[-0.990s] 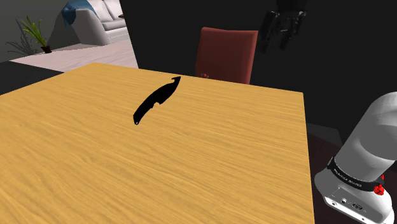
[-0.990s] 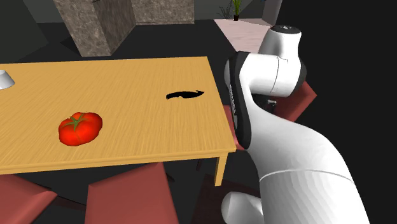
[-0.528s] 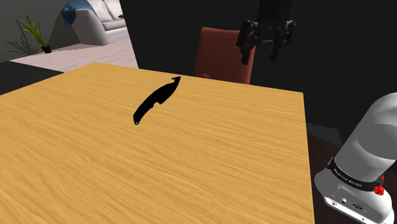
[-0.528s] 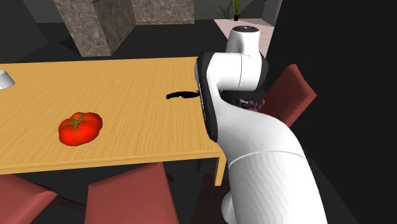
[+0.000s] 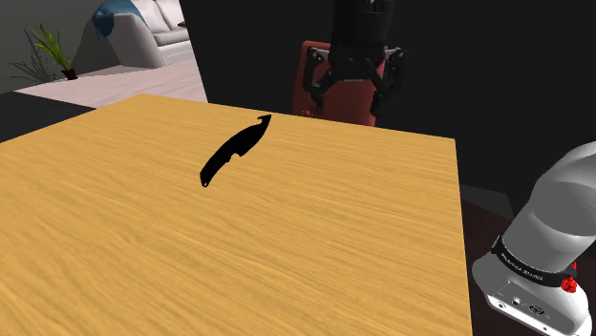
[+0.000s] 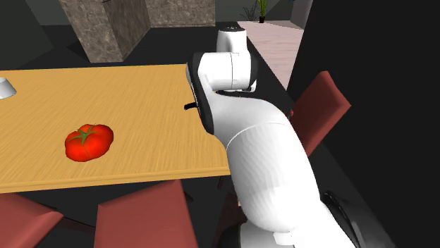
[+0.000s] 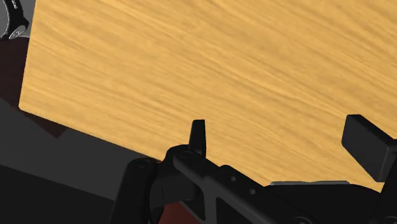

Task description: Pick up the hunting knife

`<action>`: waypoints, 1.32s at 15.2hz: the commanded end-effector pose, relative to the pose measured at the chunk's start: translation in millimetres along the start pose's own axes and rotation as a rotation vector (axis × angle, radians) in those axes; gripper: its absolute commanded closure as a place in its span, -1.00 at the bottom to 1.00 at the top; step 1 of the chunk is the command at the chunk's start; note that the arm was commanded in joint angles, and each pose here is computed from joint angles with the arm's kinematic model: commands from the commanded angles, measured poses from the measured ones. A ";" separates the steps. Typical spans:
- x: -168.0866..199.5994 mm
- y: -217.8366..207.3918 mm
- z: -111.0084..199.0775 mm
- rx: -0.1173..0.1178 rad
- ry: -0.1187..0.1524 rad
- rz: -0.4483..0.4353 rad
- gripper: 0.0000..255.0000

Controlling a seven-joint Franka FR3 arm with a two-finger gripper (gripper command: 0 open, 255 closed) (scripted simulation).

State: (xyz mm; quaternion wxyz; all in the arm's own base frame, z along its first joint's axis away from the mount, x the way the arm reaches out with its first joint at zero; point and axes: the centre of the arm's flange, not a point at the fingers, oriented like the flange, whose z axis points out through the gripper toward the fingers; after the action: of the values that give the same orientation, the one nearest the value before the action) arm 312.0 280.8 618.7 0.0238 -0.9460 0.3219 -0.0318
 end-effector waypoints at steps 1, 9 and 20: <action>-7.6 -29.5 1.2 -0.007 -0.016 0.070 -1.00; -21.8 -134.7 15.0 -0.039 -0.068 0.328 -1.00; -17.2 -207.3 53.0 -0.062 -0.105 0.510 -1.00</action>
State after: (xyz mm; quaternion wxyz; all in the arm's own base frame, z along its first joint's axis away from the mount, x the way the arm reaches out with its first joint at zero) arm 427.9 455.6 584.7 0.0184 -0.8352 0.5485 0.0340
